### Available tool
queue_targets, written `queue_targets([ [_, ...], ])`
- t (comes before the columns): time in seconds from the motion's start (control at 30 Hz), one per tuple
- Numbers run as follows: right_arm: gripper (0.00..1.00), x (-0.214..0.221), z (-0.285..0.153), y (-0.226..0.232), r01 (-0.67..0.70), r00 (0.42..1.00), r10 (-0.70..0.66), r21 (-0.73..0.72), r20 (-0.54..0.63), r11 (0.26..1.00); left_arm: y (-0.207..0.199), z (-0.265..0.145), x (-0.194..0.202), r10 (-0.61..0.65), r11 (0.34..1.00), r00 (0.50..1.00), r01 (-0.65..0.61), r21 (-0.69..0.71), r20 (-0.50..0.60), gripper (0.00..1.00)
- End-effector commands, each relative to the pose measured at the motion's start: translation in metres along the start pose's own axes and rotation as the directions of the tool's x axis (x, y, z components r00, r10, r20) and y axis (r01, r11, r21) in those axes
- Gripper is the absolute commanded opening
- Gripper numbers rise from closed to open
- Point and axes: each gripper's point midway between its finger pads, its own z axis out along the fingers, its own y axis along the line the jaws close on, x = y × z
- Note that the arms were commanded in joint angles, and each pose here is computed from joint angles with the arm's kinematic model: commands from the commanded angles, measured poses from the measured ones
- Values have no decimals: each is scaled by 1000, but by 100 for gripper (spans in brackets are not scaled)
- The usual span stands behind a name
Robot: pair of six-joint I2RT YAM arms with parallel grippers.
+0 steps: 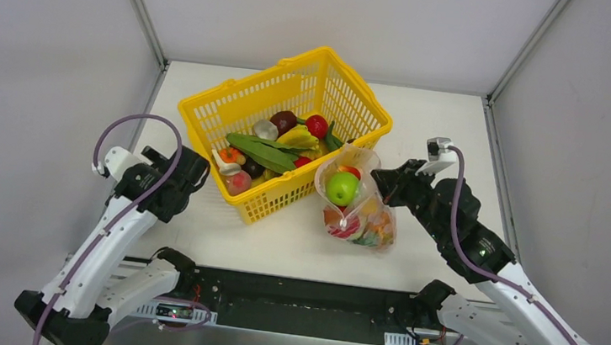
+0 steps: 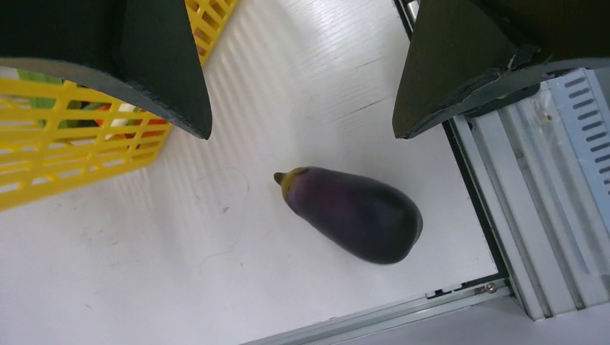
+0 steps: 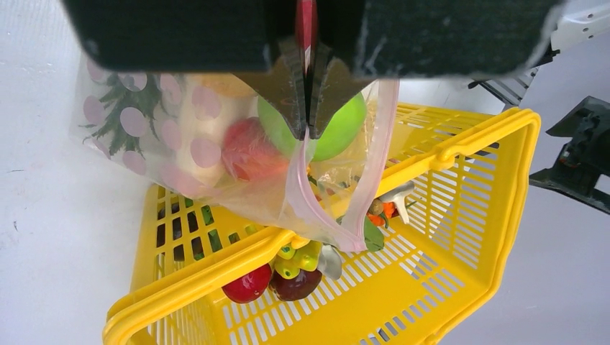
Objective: Place the food in the zip-top bag and seal the zipper
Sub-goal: Pick up the fake vegetable at the center of the board.
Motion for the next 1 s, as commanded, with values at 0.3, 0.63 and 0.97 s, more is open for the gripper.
queue_targets([
  [0.3, 2, -22, -1, 20, -1, 1000, 2, -58, 18, 998, -3, 70, 27, -125, 953, 992, 124, -277, 15, 99],
  [0.63, 2, -12, 13, 29, -28, 998, 24, -70, -58, 997, -41, 157, 25, -257, 892, 966, 252, -376, 38, 99],
  [0.97, 2, 13, 27, 28, -66, 985, 57, -47, -163, 997, -80, 225, 20, -308, 853, 950, 257, -455, -42, 99],
])
